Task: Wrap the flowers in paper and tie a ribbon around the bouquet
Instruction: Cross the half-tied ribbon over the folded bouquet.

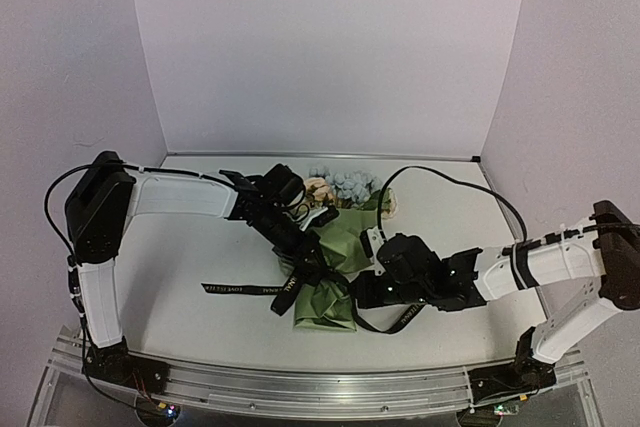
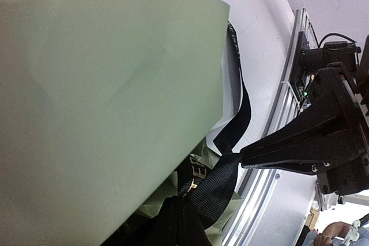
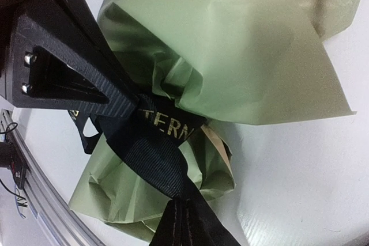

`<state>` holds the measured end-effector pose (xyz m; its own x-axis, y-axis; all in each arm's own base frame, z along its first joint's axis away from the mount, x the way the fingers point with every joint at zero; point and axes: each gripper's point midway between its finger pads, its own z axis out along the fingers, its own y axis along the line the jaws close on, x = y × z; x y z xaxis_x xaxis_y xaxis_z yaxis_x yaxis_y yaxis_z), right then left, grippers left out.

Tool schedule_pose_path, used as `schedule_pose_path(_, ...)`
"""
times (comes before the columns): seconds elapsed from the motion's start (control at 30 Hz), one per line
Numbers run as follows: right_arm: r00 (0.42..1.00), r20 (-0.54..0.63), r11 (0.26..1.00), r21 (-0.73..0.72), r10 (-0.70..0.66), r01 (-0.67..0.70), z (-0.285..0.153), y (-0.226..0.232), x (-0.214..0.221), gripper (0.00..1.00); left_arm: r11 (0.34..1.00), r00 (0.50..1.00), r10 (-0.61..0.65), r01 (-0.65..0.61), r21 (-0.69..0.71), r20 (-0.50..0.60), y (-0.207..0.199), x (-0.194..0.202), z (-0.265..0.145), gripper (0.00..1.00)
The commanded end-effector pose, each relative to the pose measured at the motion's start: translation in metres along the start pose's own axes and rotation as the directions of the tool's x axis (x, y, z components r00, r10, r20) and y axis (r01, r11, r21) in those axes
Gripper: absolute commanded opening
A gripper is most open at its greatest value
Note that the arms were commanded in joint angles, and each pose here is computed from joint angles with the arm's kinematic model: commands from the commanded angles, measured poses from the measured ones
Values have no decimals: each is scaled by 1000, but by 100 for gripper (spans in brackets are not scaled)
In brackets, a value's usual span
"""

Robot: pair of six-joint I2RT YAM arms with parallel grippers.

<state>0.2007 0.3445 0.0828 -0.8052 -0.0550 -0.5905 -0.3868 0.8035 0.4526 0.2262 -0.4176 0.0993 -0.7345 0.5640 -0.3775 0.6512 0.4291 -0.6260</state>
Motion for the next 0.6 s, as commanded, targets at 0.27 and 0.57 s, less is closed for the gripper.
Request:
schedule_pose_path(0.27, 997, -24, 997, 23, -77, 77, -8, -3, 6, 0, 1000, 998, 29, -29, -3, 62, -10, -15, -11, 0)
schedule_pose_path(0.57, 995, -46, 996, 17, -92, 93, -9, -2, 13, 0, 999, 996, 22, -20, -26, 91, -8, -22, -15, 0)
